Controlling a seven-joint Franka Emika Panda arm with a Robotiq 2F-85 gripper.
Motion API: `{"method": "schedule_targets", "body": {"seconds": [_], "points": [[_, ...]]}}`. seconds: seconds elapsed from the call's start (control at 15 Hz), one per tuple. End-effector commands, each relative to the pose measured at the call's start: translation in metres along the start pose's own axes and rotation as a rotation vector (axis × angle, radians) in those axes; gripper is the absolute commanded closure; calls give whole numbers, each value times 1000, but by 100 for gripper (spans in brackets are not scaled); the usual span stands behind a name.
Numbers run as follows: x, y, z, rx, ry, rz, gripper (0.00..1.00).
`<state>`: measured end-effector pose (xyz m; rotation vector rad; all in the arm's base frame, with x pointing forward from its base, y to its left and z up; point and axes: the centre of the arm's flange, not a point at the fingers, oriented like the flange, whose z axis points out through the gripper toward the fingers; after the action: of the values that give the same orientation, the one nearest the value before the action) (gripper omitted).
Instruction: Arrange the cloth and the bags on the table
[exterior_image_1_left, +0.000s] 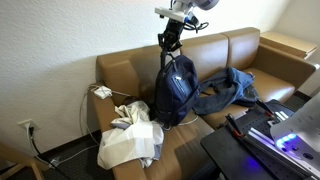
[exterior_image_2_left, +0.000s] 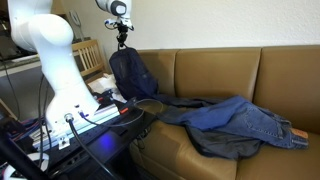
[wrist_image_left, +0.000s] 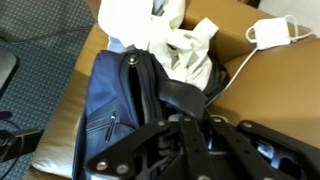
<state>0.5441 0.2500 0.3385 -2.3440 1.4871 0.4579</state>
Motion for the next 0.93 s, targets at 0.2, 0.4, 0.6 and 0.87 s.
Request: {"method": "schedule_targets", "body": {"seconds": [0.2,0.4,0.6,0.87], "points": [[16,-36,-25,122,10,35,92],[29,-37,-12,87,48,35,98],[41,-47,17,56,69,5,98],[42,-83,63,165,42,-108,98]]}}
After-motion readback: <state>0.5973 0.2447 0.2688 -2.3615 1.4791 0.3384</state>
